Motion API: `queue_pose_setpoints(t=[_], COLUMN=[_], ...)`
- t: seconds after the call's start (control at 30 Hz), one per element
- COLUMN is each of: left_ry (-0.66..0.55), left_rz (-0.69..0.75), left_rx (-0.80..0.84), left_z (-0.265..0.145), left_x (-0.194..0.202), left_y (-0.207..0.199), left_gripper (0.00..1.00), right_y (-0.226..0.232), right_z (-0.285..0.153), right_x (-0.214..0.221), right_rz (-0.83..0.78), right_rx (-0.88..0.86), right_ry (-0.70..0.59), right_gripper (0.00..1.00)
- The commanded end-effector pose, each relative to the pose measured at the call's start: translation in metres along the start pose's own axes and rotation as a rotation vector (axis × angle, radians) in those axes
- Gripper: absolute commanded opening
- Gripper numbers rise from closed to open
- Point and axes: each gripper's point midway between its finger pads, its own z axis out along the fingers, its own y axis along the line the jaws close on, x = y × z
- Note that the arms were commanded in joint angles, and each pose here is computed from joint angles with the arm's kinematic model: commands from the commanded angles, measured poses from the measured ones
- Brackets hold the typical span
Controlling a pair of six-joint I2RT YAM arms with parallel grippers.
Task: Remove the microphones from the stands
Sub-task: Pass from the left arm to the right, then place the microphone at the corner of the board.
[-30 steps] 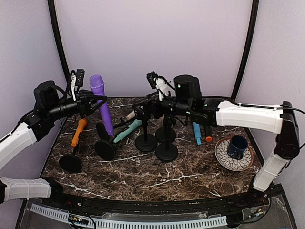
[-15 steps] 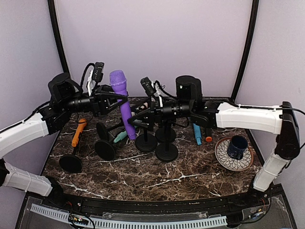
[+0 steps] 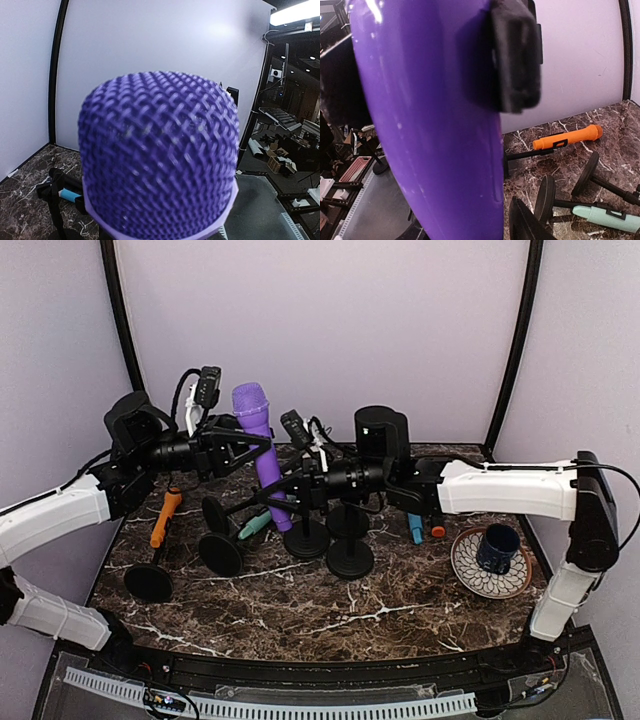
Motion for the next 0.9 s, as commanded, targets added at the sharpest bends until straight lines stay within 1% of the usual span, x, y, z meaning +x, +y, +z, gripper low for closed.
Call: queue_pose_setpoints(t=[0.0, 0.1, 0.17, 0.2, 0.23, 0.3, 0.33, 0.37, 0.4, 0.43, 0.5, 0.57, 0.63, 0.7, 0.77, 0.87], left_ry=[-0.024, -0.022, -0.021, -0.015, -0.017, -0.015, -0.014, -0.010, -0.008, -0.002, 0.016, 0.054, 0.091, 0.111, 0.113, 0.106], left_rz=[0.045, 0.051, 0.049, 0.046, 0.040, 0.043, 0.052, 0.046, 0.056, 0.051, 0.056, 0.060, 0.038, -0.005, -0.057, -0.080], left_rx=[0.043, 0.010, -0.036, -0.059, -0.099, -0.169, -0.192, -0.240, -0.263, -0.314, -0.395, -0.480, -0.557, -0.623, -0.669, -0.737], left_z=[0.000, -0.001, -0.002, -0.003, -0.005, -0.008, -0.009, -0.012, -0.014, -0.019, -0.026, -0.036, -0.048, -0.064, -0.081, -0.104], left_x=[-0.009, -0.008, -0.006, -0.004, -0.004, -0.004, -0.005, -0.006, -0.006, -0.007, -0.007, -0.003, 0.001, 0.004, 0.007, 0.006], left_y=[-0.012, -0.008, 0.000, 0.003, 0.009, 0.019, 0.021, 0.027, 0.030, 0.035, 0.044, 0.056, 0.069, 0.082, 0.094, 0.104], left_gripper=[0.00, 0.00, 0.01, 0.08, 0.14, 0.43, 0.50, 0.61, 0.66, 0.74, 0.83, 0.87, 0.90, 0.90, 0.90, 0.91], right_y=[0.002, 0.001, -0.001, -0.004, -0.007, -0.018, -0.024, -0.031, -0.037, -0.045, -0.067, -0.090, -0.115, -0.142, -0.165, -0.195], right_z=[0.002, -0.004, -0.010, -0.013, -0.018, -0.030, -0.037, -0.046, -0.057, -0.067, -0.095, -0.124, -0.156, -0.191, -0.225, -0.271], right_x=[-0.021, -0.028, -0.032, -0.034, -0.035, -0.040, -0.042, -0.044, -0.047, -0.047, -0.048, -0.043, -0.033, -0.018, 0.006, 0.038], right_rz=[-0.029, -0.033, -0.028, -0.024, -0.019, -0.004, 0.004, 0.011, 0.017, 0.022, 0.036, 0.065, 0.112, 0.179, 0.263, 0.363], right_rx=[0.006, 0.038, 0.069, 0.090, 0.115, 0.182, 0.214, 0.250, 0.291, 0.341, 0.473, 0.604, 0.737, 0.862, 0.964, 1.079], right_ry=[-0.069, -0.107, -0.129, -0.138, -0.147, -0.164, -0.172, -0.177, -0.182, -0.181, -0.174, -0.152, -0.126, -0.100, -0.062, -0.033], right_gripper=[0.35, 0.20, 0.15, 0.13, 0.11, 0.09, 0.08, 0.08, 0.07, 0.07, 0.06, 0.06, 0.06, 0.06, 0.07, 0.08])
